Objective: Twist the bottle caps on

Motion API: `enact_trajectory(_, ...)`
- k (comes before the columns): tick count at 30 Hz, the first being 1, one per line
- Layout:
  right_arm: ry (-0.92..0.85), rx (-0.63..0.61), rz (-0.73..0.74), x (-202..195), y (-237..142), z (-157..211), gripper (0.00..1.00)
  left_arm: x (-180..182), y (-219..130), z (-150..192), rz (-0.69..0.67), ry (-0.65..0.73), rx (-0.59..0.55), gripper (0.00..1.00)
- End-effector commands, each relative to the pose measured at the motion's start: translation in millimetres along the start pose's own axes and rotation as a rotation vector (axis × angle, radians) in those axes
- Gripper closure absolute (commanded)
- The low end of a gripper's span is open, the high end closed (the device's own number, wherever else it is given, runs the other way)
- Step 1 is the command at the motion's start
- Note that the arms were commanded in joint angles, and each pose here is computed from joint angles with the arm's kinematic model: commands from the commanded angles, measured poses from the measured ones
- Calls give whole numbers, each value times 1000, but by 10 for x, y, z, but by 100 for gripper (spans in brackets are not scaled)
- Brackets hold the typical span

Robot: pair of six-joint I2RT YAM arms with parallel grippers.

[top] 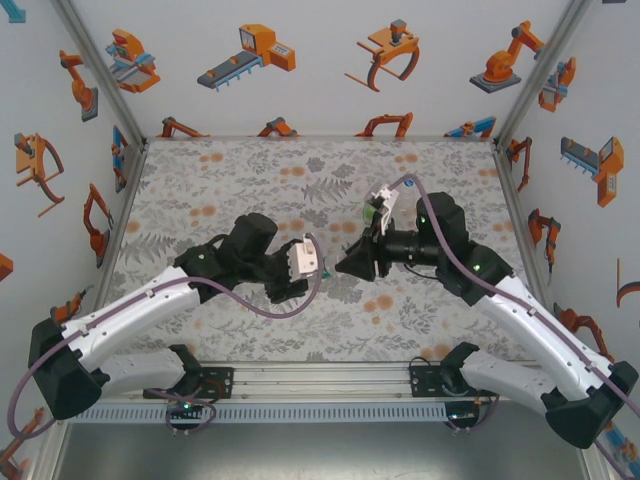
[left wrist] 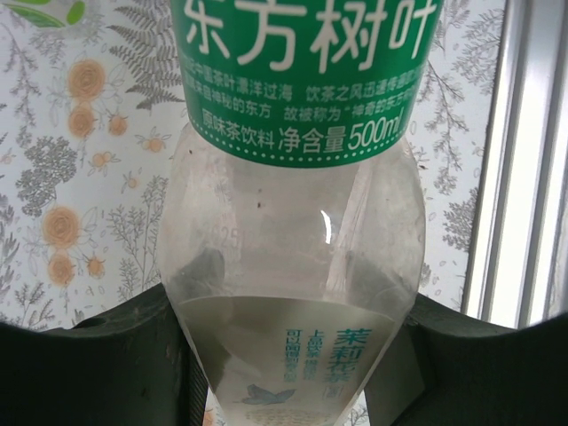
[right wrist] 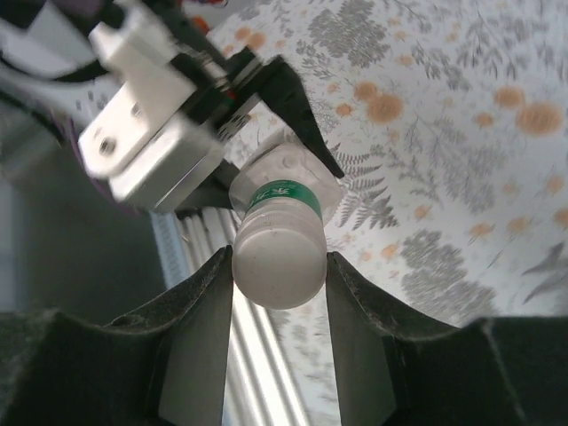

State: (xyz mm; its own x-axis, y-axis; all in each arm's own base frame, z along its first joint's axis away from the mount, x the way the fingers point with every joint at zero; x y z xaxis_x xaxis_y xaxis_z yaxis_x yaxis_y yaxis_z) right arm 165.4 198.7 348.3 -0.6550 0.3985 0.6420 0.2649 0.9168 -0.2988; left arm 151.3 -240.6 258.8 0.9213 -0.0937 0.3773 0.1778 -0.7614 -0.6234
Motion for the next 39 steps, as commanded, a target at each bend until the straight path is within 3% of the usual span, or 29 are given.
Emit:
enact_trajectory(1,462,-97,157,-203,1,1,100,87,2,-124,-48,35,-75,100)
enact_trajectory(6,860,-106,174,-294,39,97,100,120,42,-132,-53,42,-77,100)
enact_trajectory(9,983,-82,222,-319,36,141,100,131,59,-137,-50,45,-75,100)
enact_trajectory(12,991,-59,305,-331,5,144,100,136,67,-135,-50,48,-72,100)
enact_trajectory(14,956,-45,345,-328,-14,129,99,136,73,-132,-50,48,-72,100)
enact_trajectory(19,847,-53,312,-243,-31,4,79,140,70,-147,-48,46,-81,100)
enact_trajectory(24,618,-68,268,-100,-96,-161,65,125,68,-147,-36,42,-84,100)
enact_trajectory(31,219,-123,145,99,-182,-305,58,96,42,-164,-11,34,-97,100)
enact_trajectory(34,161,-194,165,124,-262,-363,51,83,18,-167,-8,29,-97,100)
enact_trajectory(39,85,-183,168,199,-308,-417,47,60,-33,-169,-14,27,-101,100)
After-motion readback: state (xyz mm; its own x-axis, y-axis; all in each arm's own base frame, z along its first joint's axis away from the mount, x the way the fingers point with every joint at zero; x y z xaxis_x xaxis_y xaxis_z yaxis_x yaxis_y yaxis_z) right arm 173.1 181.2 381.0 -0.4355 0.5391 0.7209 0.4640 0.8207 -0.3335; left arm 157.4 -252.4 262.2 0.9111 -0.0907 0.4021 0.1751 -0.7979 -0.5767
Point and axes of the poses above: each hand's point on the last joint's axis, 136 mm out from that joint toward the fingers, its own y axis out along the fingers, its own x axis along the line the jaws close on, z = x × y, the point moved 8 cm from there along -y, back along the fingers, and after that the axes turned 15 degrees about y, right-handed, at the moved point
